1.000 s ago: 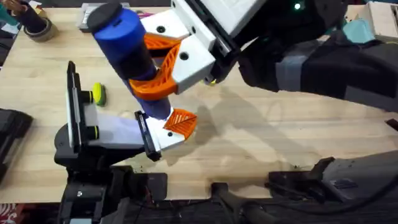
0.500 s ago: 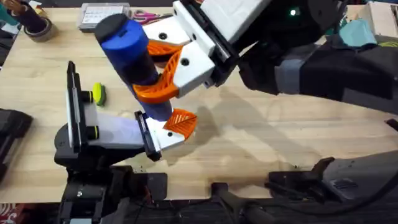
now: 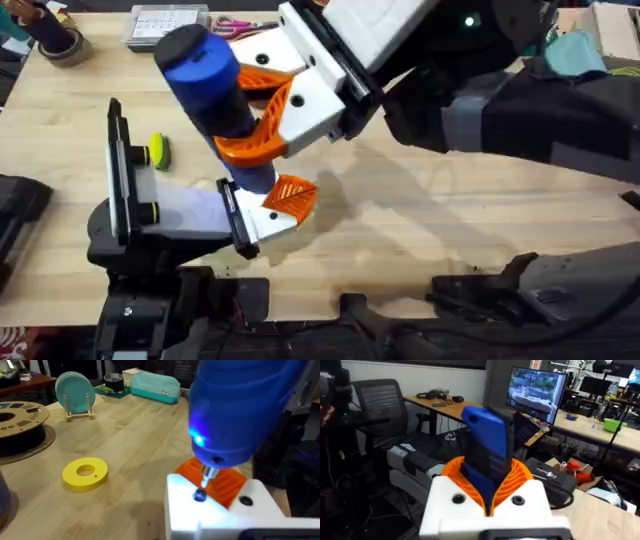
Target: Pick up the gripper from the table and insert it into the empty holder that is missing its gripper. Then pick up a screw, insert it into the mounting hole, and use the screwdriver to tighten it. Finally, clean up the table by picking up the vegetable and placing it into the bucket.
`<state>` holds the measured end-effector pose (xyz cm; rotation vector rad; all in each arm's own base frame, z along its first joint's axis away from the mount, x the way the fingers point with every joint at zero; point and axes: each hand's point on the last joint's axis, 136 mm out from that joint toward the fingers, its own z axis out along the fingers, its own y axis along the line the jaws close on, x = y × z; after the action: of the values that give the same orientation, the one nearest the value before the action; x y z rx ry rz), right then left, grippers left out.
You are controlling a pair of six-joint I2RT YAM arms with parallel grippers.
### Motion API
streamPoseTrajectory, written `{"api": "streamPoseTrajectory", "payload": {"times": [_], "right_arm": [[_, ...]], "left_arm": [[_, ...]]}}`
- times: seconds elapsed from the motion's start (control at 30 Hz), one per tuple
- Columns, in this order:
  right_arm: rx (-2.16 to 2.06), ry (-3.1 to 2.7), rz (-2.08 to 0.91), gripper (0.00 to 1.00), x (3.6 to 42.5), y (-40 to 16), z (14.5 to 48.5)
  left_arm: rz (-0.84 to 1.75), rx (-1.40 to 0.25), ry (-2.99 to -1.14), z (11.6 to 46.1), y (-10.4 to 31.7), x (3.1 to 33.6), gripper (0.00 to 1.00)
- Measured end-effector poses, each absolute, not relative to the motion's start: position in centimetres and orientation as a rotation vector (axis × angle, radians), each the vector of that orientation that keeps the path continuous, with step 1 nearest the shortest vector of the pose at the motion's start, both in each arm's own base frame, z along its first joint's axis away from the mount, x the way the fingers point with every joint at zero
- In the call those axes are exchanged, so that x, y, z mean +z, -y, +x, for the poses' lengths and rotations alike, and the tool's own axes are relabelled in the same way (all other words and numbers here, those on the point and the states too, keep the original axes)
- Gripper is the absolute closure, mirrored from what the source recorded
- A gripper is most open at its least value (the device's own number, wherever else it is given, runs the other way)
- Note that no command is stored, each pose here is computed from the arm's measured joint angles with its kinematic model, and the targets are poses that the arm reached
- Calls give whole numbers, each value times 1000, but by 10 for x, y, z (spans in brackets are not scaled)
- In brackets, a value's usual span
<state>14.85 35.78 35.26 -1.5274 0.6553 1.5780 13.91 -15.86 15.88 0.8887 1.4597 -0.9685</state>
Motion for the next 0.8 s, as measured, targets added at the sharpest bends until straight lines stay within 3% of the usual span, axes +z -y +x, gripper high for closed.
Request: {"api": "streamPoseTrajectory", "payload": {"times": [0.8], "right_arm": [[1591, -687, -1520, 977, 346, -363, 153]], "left_arm": [[889, -969, -1460, 139, 159, 159, 998]]}}
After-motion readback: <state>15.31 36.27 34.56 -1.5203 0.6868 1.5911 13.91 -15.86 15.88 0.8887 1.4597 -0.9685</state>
